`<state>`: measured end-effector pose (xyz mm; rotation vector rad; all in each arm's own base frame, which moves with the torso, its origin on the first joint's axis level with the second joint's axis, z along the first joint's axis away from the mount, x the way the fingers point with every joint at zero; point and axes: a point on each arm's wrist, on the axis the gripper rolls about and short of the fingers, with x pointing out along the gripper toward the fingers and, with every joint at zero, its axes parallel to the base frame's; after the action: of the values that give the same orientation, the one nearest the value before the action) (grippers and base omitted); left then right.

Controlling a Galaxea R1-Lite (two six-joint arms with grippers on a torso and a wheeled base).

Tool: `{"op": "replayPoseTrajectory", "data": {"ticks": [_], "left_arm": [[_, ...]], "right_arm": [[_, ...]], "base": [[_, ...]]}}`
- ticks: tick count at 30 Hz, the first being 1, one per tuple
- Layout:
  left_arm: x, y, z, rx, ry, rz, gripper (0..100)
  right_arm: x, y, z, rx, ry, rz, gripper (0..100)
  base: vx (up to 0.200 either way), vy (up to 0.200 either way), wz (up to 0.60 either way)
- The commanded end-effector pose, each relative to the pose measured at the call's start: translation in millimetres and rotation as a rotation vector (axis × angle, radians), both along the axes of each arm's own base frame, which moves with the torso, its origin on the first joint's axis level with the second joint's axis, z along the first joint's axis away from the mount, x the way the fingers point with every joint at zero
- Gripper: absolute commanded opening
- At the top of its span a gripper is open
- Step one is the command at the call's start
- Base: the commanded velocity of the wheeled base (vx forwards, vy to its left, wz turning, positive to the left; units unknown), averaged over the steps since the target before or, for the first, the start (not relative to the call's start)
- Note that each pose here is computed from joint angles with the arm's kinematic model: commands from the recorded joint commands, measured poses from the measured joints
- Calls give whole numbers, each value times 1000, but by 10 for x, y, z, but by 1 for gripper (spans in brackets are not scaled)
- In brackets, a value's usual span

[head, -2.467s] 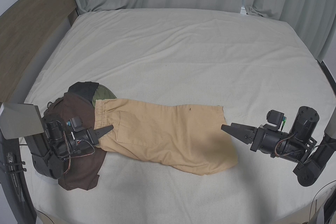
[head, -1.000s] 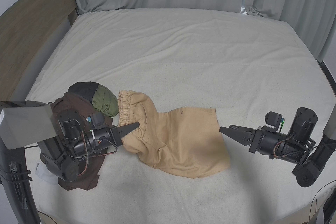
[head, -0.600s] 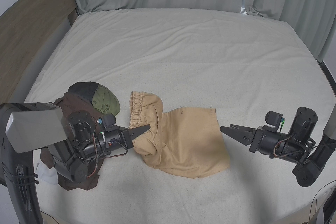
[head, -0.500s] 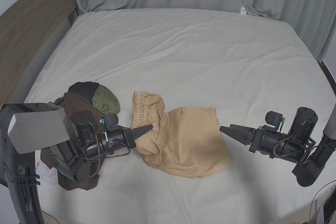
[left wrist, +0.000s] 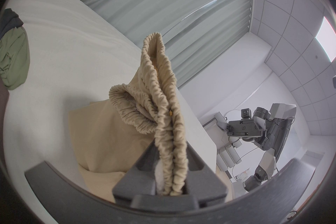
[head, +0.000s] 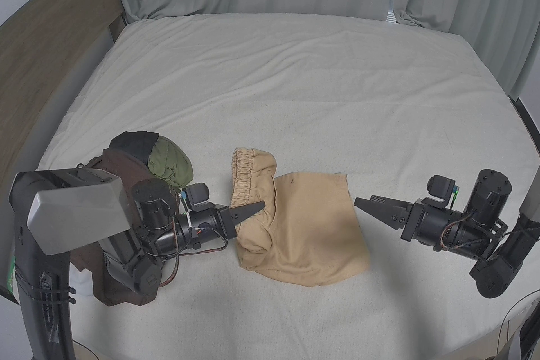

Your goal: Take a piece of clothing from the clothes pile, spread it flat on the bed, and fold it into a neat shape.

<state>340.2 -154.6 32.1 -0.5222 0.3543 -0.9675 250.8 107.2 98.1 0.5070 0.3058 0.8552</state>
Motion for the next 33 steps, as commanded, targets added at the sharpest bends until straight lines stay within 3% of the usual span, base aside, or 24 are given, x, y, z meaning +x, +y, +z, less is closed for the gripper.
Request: {"op": "replayPoseTrajectory", "data": {"ticks": [1, 13, 21, 33], "left_arm": [[45, -74, -62, -7, 7, -13, 0], [77, -338, -132, -28, 19, -69, 0], [112, -585, -116, -99, 64, -102, 0], [162, -765, -350, -89, 89, -110, 0]], "right_arm": [[14, -4, 3, 2, -2, -3, 100], [71, -60, 28, 7, -16, -30, 100], [134, -147, 50, 14, -27, -66, 100], [173, -198, 76, 18, -40, -86, 100]], "base": [[0, 0, 0], [0, 0, 0], [0, 0, 0], [0, 0, 0]]}}
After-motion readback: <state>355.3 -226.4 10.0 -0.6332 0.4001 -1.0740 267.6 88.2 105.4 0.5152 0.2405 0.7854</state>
